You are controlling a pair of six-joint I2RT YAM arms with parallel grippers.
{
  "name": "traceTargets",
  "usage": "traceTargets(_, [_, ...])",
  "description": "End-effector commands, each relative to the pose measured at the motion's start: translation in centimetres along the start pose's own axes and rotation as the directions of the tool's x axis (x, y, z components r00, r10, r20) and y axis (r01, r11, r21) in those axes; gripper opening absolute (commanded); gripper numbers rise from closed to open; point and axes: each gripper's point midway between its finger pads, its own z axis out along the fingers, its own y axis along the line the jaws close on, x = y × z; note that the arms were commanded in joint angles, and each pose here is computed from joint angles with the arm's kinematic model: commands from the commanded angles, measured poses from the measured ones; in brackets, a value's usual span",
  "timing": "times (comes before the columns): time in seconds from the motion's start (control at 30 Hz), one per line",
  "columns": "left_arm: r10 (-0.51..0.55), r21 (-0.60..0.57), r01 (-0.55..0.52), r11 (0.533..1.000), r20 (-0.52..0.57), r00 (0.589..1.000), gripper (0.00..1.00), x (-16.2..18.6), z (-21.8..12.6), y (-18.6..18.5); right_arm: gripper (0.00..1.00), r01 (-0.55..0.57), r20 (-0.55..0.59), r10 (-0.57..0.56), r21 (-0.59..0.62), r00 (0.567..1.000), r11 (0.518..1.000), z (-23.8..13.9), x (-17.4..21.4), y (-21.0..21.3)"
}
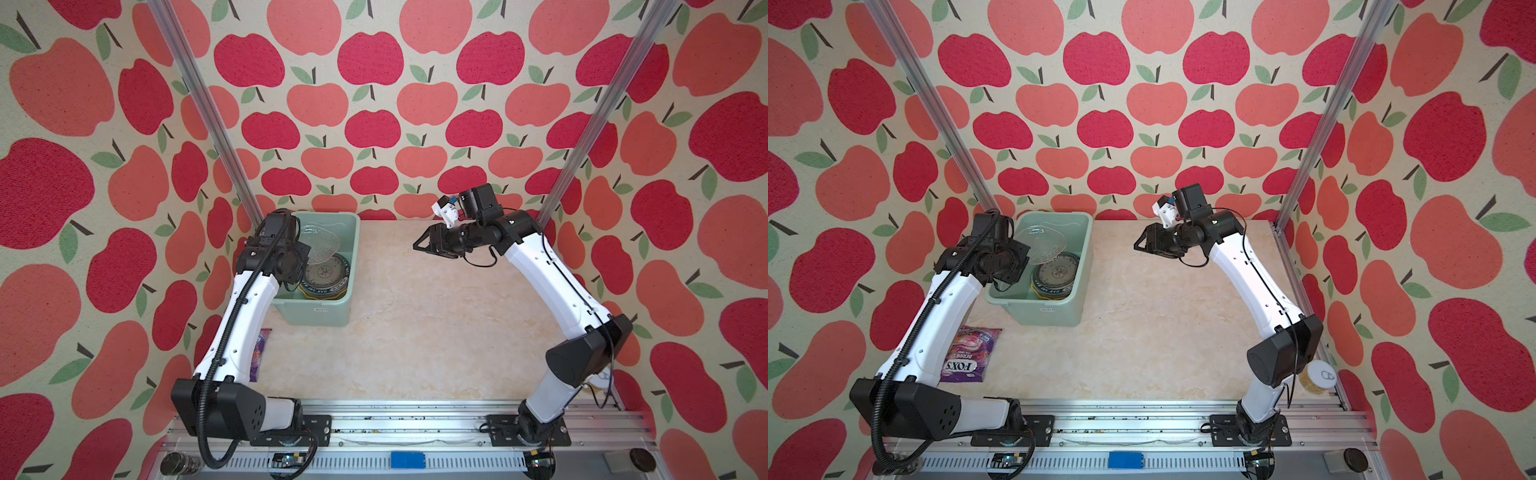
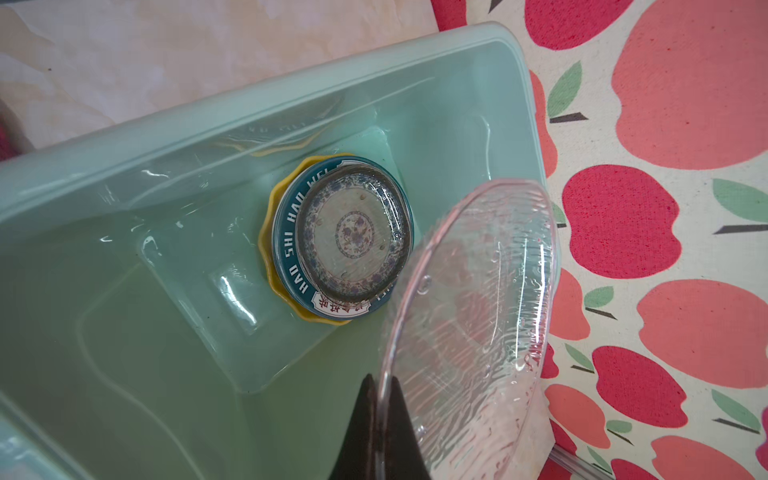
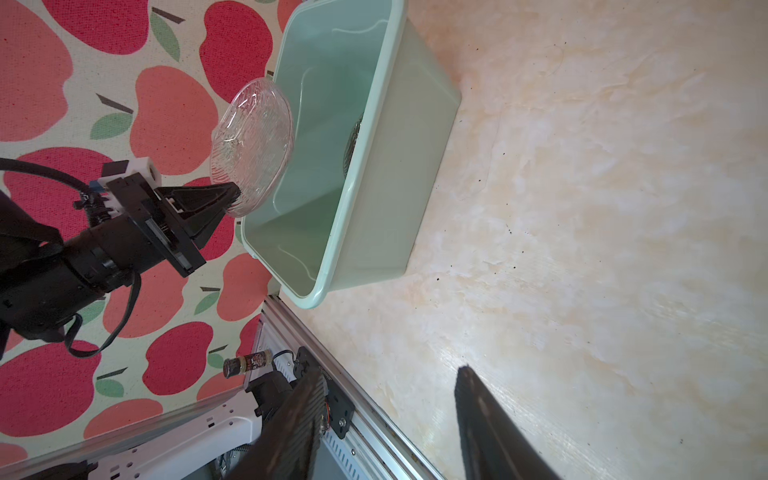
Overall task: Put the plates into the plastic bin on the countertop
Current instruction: 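Carry the clear plate into the bin with the left gripper while the right withdraws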
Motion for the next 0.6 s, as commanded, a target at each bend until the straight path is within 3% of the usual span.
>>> traceTargets(0.0, [-0.169, -0.03, 0.17, 0.985, 0.025, 0.985, 0.0, -0.4, 0.5, 0.0, 0.54, -0.015, -0.01, 0.015, -0.038, 1.0, 0.999, 0.9, -0.7, -0.3])
traceTargets(0.27, [-0.287, -0.14, 0.287, 0.948, 0.017, 0.958, 0.0, 1.0, 3.9, 1.2, 0.54, -0.027, -0.028, 0.025, -0.054, 0.999, 0.998, 2.6, -2.0, -1.0])
traceTargets(0.57, [-0.312, -0.241, 0.309, 0.92, 0.029, 0.95, 0.0, 2.1, 6.2, 2.1, 0.53, -0.048, -0.035, 0.046, -0.046, 0.998, 0.998, 3.0, -2.0, -2.4])
